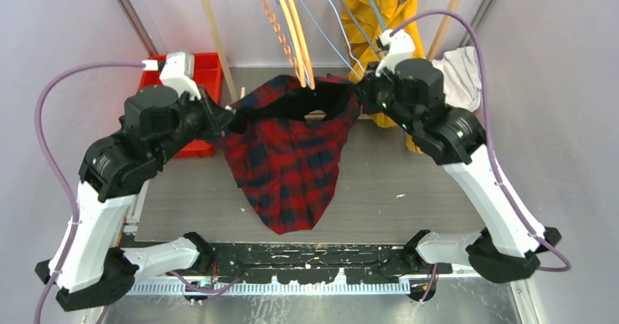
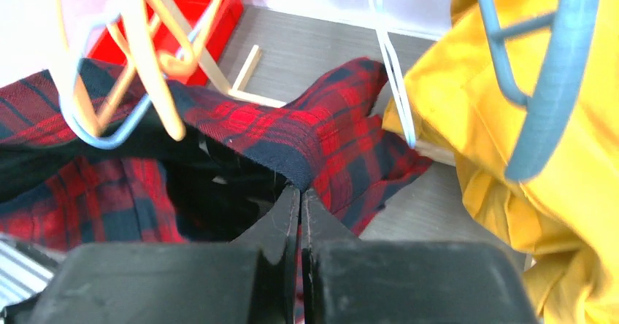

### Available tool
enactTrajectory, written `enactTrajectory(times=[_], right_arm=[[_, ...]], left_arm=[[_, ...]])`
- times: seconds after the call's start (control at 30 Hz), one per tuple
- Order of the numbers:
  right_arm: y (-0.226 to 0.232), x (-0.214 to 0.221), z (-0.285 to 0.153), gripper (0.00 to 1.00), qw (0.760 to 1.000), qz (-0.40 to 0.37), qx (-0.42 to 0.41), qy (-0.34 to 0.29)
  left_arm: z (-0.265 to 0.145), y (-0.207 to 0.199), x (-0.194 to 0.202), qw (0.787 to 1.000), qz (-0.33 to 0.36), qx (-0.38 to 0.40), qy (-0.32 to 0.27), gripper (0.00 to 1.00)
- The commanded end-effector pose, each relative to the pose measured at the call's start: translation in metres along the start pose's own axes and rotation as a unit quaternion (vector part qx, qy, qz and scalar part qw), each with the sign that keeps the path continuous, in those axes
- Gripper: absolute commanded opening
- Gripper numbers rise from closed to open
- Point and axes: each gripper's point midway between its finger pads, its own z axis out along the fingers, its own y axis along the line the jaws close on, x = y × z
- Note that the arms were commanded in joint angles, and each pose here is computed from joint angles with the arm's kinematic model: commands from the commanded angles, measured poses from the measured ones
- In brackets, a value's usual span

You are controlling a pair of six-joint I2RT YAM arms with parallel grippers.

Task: Place the skirt on the hanger

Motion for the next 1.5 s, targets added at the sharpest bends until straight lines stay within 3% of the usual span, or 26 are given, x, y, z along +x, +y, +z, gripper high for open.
enactTrajectory(times=[0.0, 0.3, 0.47, 0.77, 1.1, 1.27, 1.47], right_arm=[[-0.007, 0.033, -0.022, 0.01, 1.0, 0.013, -0.011, 0.02], [-0.029, 0.253, -0.019, 0.01, 0.974, 0.113, -0.009, 0.195], [-0.038, 0.285, -0.028, 0.01, 0.968, 0.139, 0.006, 0.209], [-0.037, 0.254, -0.013, 0.01, 0.975, 0.103, 0.017, 0.195], [-0.04, 0.254, -0.003, 0.01, 0.977, 0.094, 0.027, 0.191], [-0.041, 0.19, 0.025, 0.01, 0.987, 0.063, 0.04, 0.143], [-0.041, 0.042, 0.052, 0.01, 0.996, 0.082, 0.013, 0.025]], left_arm=[[0.006, 0.018, 0.046, 0.999, -0.002, -0.007, 0.034, 0.0], [0.033, 0.074, 0.228, 0.98, -0.067, -0.042, 0.182, 0.0], [0.024, 0.091, 0.26, 0.973, -0.084, -0.06, 0.205, 0.0], [0.029, 0.089, 0.248, 0.974, -0.064, -0.071, 0.206, 0.0], [0.038, 0.092, 0.248, 0.976, -0.059, -0.076, 0.194, 0.0], [0.051, 0.07, 0.179, 0.986, -0.012, -0.068, 0.149, 0.0], [0.063, 0.041, 0.046, 0.998, 0.018, -0.053, 0.04, 0.0]])
